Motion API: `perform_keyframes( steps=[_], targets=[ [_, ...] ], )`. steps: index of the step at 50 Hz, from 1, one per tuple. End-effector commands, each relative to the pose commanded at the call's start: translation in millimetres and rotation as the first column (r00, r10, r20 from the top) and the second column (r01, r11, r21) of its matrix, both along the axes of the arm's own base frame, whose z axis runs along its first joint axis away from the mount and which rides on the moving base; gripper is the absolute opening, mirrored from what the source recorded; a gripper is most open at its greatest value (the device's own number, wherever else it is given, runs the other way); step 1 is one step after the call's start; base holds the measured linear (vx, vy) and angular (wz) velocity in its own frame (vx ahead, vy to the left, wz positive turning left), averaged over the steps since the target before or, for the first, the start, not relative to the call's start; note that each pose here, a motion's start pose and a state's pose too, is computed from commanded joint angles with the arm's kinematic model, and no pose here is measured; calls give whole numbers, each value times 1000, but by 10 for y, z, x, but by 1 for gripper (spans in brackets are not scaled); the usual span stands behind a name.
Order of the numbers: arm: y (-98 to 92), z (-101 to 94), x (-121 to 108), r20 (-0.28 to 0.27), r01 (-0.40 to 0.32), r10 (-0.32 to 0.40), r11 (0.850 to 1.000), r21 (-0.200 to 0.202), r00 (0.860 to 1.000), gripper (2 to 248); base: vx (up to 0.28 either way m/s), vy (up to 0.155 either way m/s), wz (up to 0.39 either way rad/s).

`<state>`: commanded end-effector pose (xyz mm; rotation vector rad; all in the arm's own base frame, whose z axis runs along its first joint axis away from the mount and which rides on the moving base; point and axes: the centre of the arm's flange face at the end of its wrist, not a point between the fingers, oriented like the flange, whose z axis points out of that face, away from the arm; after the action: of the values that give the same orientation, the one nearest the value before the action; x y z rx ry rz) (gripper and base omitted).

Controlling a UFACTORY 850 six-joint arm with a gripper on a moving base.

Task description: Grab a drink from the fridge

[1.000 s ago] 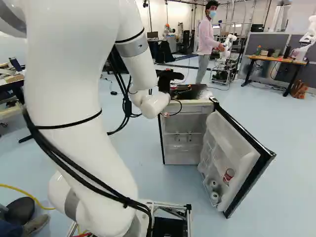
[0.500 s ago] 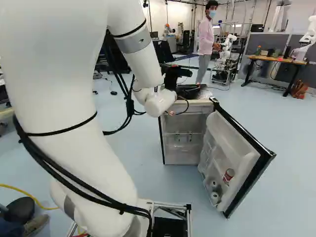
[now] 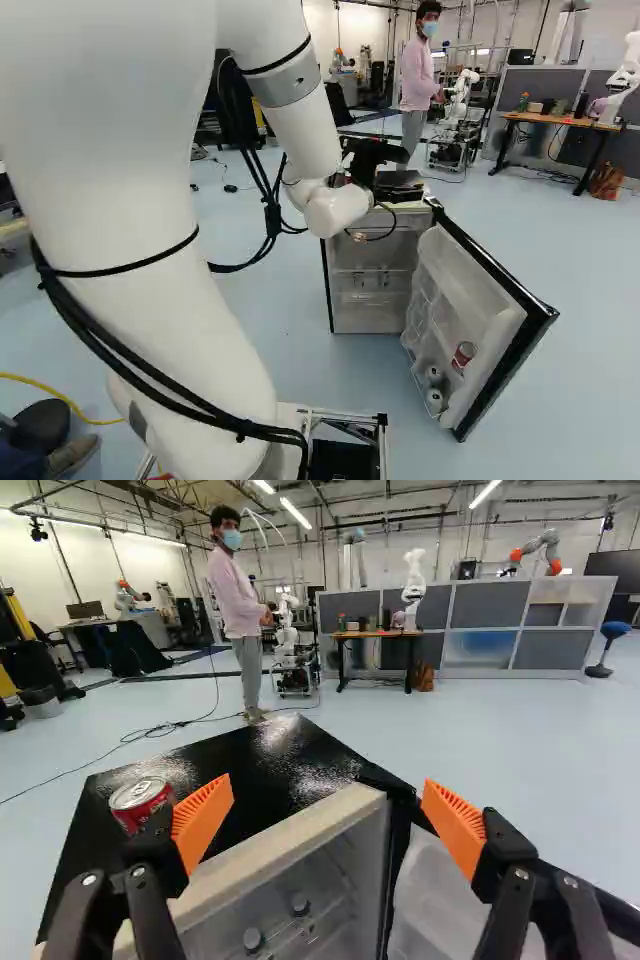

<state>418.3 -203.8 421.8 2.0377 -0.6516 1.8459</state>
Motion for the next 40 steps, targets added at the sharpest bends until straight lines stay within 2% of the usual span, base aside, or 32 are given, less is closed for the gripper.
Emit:
perform_keyframes(
  steps=[19,40],
  targets=[
    [-306,-45,-109,-31,96,-95,995,39,995,247,0,0,0],
    [-645,-107,-208,-75,191,-185,978,85,980,247,0,0,0]
  ],
)
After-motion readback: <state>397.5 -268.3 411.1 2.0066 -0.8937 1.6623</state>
